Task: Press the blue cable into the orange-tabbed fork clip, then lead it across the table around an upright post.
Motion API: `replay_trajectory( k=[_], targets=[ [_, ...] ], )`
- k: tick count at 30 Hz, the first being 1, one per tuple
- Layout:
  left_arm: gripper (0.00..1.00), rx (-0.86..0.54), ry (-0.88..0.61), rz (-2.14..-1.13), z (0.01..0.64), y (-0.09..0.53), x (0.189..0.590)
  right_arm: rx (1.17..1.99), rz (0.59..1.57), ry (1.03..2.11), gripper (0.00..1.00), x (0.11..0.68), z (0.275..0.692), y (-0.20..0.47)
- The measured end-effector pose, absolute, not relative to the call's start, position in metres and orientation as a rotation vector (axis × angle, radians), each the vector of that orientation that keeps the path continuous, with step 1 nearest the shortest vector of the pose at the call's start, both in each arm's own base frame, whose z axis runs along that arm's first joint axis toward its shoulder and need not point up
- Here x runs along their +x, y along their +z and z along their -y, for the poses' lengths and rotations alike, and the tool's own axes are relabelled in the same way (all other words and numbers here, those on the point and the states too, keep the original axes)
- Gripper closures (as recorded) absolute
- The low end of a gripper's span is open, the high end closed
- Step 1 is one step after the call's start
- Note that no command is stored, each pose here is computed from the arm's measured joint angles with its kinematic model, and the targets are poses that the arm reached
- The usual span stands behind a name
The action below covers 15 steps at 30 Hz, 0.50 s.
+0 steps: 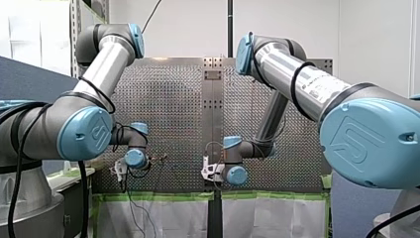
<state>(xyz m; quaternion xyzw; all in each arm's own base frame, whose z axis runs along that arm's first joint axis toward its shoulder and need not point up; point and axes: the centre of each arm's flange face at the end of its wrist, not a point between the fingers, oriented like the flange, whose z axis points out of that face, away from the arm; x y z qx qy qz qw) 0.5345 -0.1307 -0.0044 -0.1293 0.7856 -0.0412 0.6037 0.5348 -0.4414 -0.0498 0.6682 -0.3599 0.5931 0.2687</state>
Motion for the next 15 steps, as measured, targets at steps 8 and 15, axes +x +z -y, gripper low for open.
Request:
replay_trajectory(
  k=[8, 15],
  targets=[
    [1.00, -0.319, -0.111, -1.797, 0.125, 0.004, 0.552, 1.798, 0.971, 1.592, 1.00, 0.543, 0.456, -0.038],
    [1.00, -0.342, -0.126, -1.780, 0.119, 0.007, 0.559, 1.772, 0.980, 1.594, 1.00, 0.543, 0.471, -0.029]
  ],
)
